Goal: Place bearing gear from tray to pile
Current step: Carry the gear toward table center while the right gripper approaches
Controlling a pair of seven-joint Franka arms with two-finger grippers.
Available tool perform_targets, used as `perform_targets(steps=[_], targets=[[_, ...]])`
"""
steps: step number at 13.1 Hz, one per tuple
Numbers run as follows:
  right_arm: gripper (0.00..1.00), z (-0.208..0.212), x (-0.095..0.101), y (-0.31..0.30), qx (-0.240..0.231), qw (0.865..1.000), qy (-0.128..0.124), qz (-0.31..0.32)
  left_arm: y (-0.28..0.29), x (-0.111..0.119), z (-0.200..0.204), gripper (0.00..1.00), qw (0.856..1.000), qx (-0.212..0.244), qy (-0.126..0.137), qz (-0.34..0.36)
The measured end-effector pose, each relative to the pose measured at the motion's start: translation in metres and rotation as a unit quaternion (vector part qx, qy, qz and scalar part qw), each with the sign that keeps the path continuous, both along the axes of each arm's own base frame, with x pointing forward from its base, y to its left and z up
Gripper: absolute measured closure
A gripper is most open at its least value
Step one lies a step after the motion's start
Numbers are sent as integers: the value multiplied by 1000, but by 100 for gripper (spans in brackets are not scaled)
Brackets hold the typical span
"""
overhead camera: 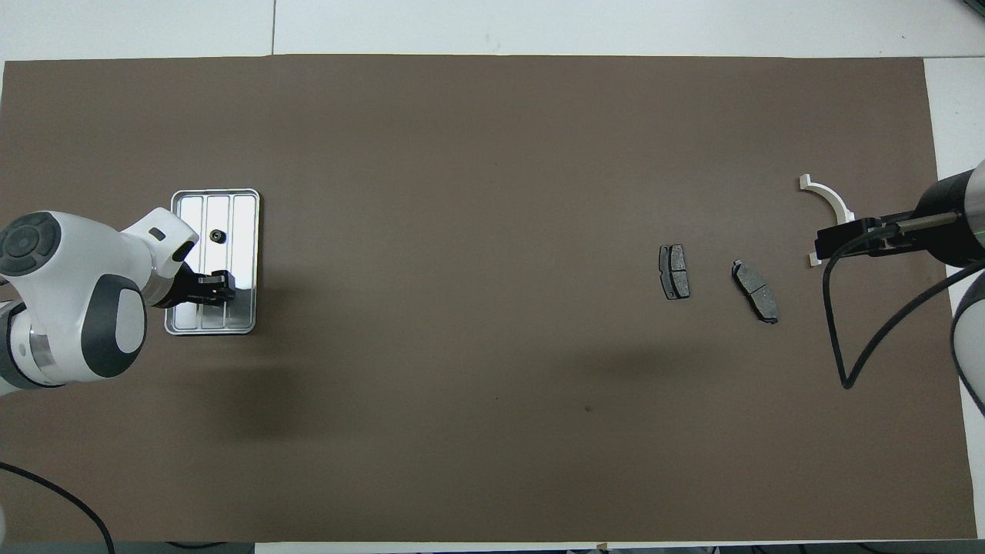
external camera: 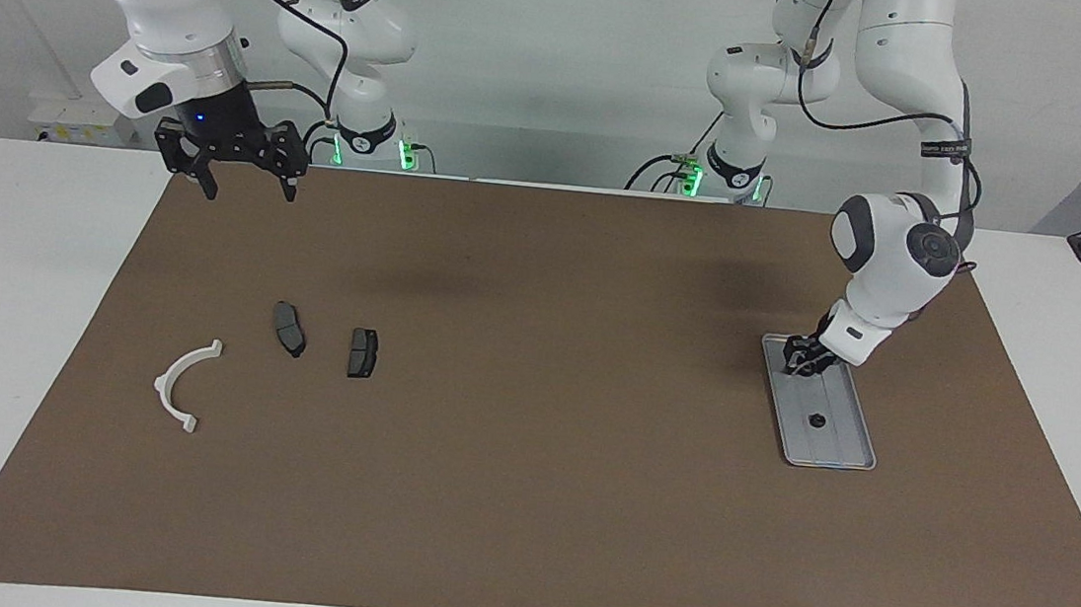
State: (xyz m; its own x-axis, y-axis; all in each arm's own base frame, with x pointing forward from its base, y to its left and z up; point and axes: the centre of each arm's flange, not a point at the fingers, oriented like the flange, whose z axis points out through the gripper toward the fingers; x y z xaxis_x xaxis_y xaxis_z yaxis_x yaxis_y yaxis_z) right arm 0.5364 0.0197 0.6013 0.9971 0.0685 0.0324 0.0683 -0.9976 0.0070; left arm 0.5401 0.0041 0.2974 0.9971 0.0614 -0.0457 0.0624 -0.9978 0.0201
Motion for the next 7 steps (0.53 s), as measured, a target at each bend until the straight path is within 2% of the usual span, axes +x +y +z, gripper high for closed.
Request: perform_targets(steps=[1,3,7], targets=[[0,-7,1,0,0,1000,-2,0,0,0,0,50,1000,0,0,0],[0,-24,3,5,2,1000,-8,1,2,0,2,65,1000,1,-2,1],[0,-65,4,41,8,999,-14,-35,0,4,7,65,1000,0,-3,5]])
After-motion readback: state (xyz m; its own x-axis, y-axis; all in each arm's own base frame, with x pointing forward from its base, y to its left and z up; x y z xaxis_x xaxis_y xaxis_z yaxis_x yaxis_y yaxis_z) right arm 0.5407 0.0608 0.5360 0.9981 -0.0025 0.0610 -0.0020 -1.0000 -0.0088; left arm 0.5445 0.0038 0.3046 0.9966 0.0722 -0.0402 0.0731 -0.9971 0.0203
